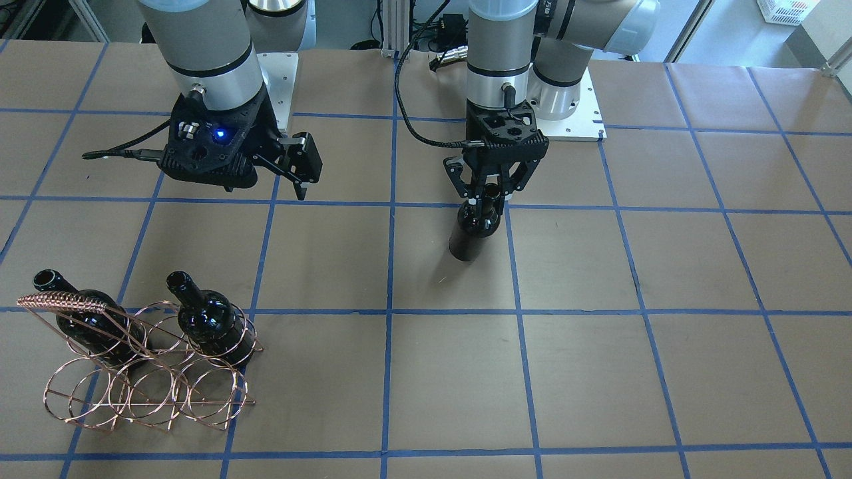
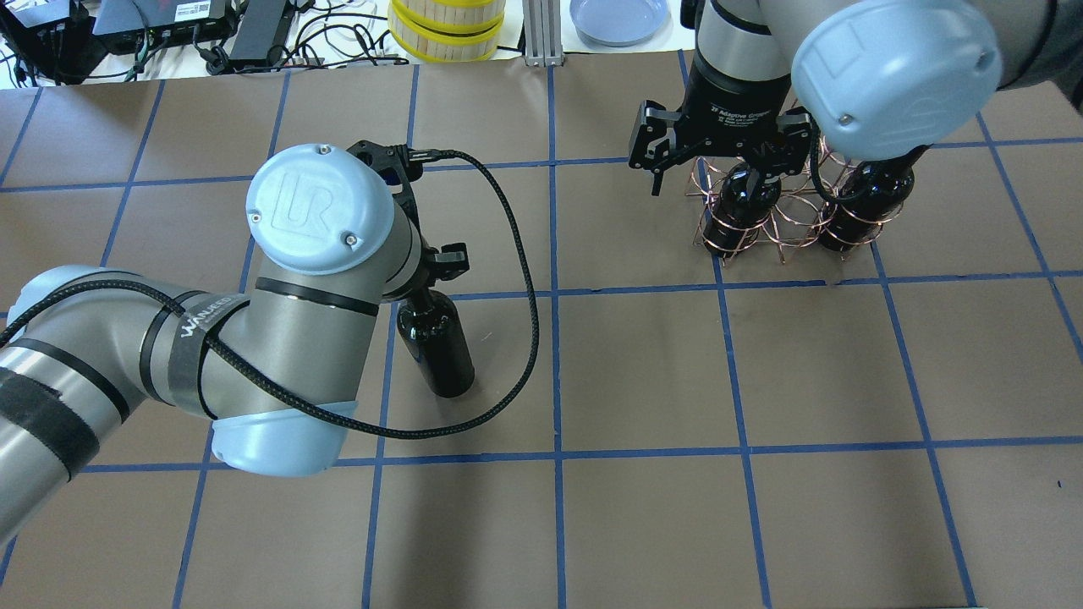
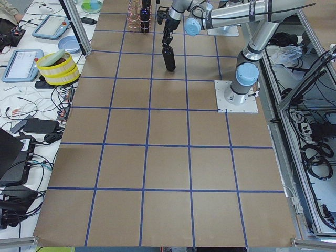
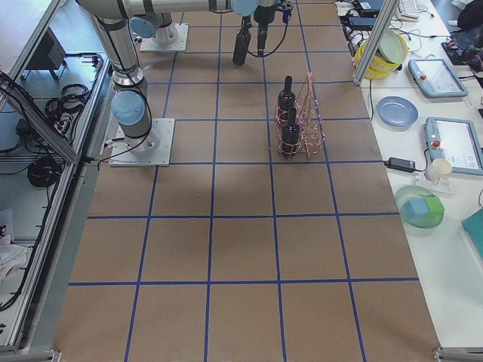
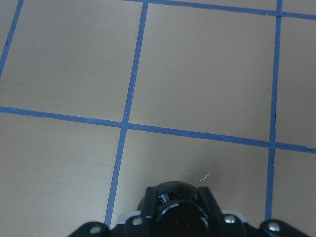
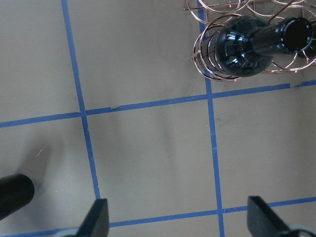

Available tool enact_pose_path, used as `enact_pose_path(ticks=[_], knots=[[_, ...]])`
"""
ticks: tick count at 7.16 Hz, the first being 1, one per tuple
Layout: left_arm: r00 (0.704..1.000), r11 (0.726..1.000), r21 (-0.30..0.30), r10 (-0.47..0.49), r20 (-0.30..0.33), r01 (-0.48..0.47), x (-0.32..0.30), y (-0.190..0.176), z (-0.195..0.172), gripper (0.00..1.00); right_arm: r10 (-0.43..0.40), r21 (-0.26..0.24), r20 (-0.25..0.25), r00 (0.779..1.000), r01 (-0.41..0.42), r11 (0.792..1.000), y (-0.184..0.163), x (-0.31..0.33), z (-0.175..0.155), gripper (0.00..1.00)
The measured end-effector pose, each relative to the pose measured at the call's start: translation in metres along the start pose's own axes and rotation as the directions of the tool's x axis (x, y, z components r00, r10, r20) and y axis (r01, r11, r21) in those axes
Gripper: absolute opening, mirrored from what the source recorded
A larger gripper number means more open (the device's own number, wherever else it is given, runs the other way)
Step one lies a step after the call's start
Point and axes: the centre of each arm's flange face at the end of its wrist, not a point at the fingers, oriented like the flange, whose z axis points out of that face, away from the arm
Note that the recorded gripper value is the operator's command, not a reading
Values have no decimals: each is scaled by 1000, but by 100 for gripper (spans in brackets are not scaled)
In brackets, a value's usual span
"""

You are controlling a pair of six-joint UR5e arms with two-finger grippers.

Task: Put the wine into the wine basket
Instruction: 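Set the bottle upright with the left gripper while the right gripper hovers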

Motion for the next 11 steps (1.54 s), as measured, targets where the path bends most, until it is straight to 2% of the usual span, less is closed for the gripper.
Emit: enact_pose_path(ticks=[5,8,11], knots=[[999,998,66,-22,-23,24,0,-19,3,4,-1,1,2,1000,1,1000,0,0,1,100],[1000,998,55,-21,-17,21,4,-23,15,4,-1,1,1,1000,1,1000,0,0,2,100],[1000,998,67,-14,-20,15,5,-30,11,4,-1,0,2,1000,1,1000,0,0,2,100]])
